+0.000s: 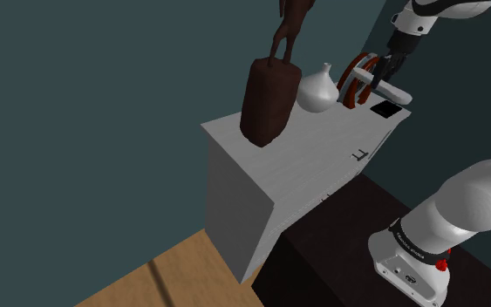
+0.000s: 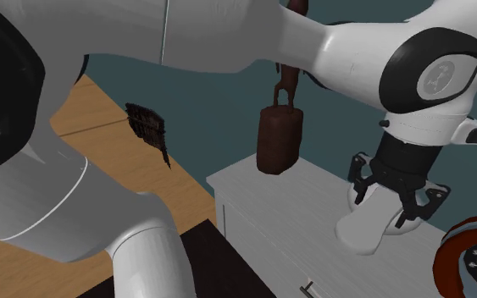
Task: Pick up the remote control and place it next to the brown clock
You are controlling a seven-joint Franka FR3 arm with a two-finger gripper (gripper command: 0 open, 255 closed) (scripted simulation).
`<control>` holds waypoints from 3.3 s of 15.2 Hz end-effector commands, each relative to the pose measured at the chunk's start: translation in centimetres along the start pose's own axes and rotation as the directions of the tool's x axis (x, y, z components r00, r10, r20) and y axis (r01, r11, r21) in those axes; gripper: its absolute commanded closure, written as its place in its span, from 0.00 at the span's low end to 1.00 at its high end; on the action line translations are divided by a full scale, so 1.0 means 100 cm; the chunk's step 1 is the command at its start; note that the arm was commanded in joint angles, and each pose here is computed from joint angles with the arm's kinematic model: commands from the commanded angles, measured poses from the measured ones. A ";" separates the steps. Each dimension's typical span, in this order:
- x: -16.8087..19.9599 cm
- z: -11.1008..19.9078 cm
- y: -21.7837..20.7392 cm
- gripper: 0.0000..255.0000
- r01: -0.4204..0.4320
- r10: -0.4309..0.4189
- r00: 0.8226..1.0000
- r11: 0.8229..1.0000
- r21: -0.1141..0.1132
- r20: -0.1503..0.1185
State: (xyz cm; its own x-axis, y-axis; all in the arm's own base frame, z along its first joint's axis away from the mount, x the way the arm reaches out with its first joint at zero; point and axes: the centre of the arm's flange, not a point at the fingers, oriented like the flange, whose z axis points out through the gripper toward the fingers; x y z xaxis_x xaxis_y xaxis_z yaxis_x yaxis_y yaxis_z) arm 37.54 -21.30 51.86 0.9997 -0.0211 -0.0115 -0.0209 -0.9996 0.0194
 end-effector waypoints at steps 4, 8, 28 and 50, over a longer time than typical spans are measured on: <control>0.000 0.027 0.000 1.00 0.000 0.000 1.000 1.000 0.000 -0.001; 0.000 0.048 -0.001 1.00 0.000 0.000 1.000 1.000 0.000 -0.001; 0.001 0.153 -0.003 1.00 0.000 0.000 1.000 1.000 0.000 -0.001; 0.001 0.125 -0.003 0.00 0.000 0.000 1.000 1.000 0.000 -0.001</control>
State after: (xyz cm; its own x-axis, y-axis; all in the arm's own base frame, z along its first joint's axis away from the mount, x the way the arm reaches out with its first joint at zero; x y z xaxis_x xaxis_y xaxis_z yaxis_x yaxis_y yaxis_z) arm 37.43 -21.32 38.15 0.9997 -0.0211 -0.0089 -0.0209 -0.9996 0.0203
